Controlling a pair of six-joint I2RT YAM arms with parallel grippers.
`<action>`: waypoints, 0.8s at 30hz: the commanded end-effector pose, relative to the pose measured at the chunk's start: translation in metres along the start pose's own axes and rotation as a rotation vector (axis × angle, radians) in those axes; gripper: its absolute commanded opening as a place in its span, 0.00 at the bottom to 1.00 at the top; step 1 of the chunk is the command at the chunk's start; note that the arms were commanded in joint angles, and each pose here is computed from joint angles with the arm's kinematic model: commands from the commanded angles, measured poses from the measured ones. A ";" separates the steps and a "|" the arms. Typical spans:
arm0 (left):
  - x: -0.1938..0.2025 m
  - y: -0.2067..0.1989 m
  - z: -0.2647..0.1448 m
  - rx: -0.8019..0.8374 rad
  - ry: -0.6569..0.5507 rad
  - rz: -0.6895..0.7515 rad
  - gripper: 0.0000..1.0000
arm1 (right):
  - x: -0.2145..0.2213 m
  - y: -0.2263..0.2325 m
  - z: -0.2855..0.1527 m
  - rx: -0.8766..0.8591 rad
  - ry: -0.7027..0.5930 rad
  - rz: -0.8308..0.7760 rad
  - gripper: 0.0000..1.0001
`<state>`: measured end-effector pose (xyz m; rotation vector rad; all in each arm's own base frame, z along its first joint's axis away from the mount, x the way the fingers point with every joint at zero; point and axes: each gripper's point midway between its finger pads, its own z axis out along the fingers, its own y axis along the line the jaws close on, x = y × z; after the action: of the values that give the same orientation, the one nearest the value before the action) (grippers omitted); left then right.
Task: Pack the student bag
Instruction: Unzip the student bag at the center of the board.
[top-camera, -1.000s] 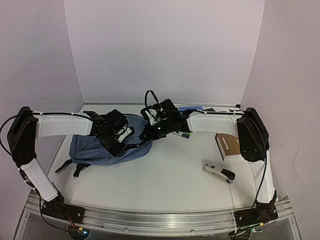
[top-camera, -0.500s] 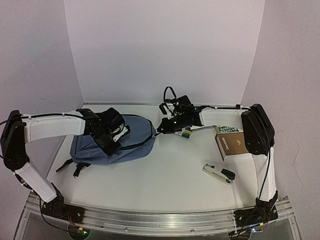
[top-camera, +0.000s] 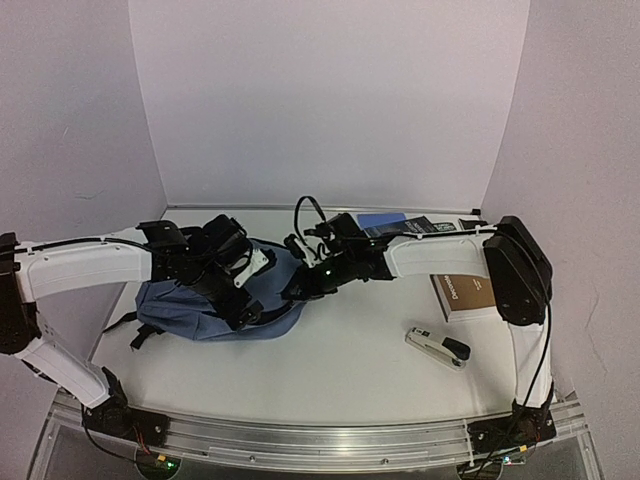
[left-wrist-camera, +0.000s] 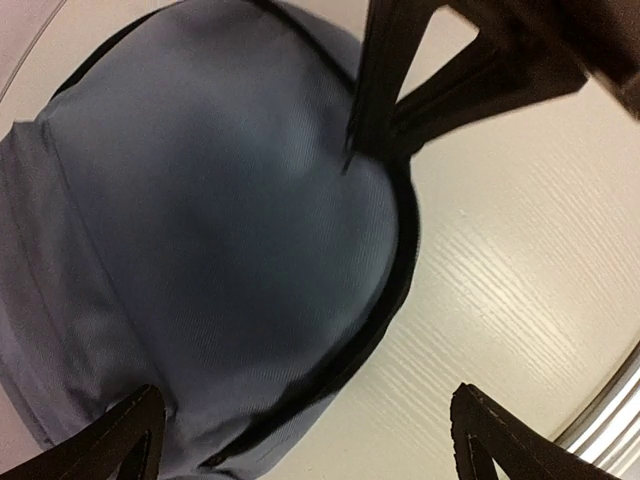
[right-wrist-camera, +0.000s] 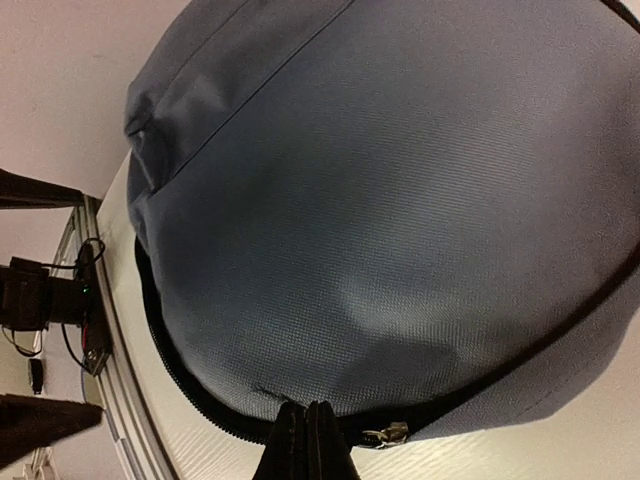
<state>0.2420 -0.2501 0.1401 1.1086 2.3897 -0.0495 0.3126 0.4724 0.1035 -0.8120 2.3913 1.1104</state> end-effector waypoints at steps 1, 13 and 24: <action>-0.021 -0.014 0.014 0.031 -0.066 0.032 1.00 | -0.031 0.038 -0.022 -0.089 -0.081 -0.011 0.00; -0.008 -0.019 0.051 0.015 0.084 0.132 0.59 | -0.052 0.021 -0.031 -0.038 -0.138 -0.012 0.00; 0.032 -0.020 0.048 0.009 0.208 0.139 0.00 | -0.077 -0.080 -0.056 0.190 -0.227 0.024 0.00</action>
<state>0.2453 -0.2688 0.0751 1.3167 2.4474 0.0626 0.3534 0.4492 0.1086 -0.6909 2.3856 1.0606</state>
